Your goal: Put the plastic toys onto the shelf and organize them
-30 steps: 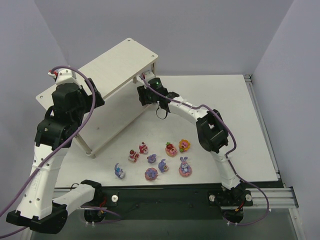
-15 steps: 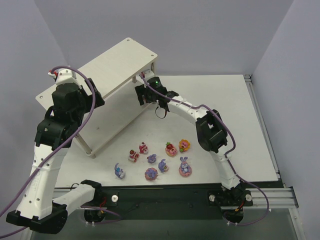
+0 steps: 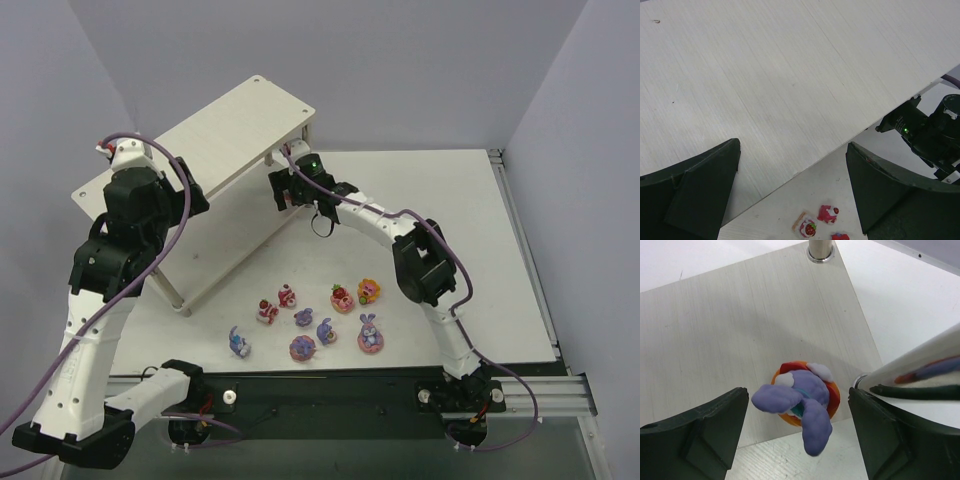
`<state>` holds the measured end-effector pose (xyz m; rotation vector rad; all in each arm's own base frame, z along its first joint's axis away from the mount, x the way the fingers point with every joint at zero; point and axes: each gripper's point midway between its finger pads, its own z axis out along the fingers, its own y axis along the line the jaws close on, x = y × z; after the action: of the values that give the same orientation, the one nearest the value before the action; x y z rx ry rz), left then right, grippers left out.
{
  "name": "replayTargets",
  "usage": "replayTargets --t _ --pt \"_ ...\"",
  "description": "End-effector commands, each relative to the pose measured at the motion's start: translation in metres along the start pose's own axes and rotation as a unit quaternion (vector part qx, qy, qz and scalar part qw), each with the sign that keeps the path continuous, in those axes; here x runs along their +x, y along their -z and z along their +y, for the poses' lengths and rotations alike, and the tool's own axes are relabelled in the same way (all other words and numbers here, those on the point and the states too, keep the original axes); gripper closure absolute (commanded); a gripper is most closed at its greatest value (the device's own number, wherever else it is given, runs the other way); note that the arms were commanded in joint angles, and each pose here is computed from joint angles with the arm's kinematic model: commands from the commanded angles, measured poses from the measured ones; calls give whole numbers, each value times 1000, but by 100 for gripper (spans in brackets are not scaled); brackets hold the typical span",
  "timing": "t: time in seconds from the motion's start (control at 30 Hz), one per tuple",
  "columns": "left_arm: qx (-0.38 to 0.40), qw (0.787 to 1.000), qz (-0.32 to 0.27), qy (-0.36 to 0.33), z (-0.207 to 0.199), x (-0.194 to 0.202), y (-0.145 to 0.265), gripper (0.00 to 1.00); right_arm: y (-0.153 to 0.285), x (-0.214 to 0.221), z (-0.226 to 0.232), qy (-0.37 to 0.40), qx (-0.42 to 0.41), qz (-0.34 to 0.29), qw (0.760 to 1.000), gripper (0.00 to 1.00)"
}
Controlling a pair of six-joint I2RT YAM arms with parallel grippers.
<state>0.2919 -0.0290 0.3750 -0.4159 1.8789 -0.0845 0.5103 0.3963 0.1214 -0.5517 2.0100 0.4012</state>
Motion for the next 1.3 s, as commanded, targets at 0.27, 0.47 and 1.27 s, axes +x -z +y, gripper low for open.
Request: replayTargets --t 0.27,0.47,1.27 --pt "8 1000 -6 9 0 1 5 3 53 -54 -11 -30 17 -71 997 13" --pt "11 1000 -6 10 -1 1 6 3 68 -59 -12 -56 15 -81 995 15" --pt "9 1000 -2 5 -2 2 1 3 50 -12 -11 -379 -26 -50 924 100"
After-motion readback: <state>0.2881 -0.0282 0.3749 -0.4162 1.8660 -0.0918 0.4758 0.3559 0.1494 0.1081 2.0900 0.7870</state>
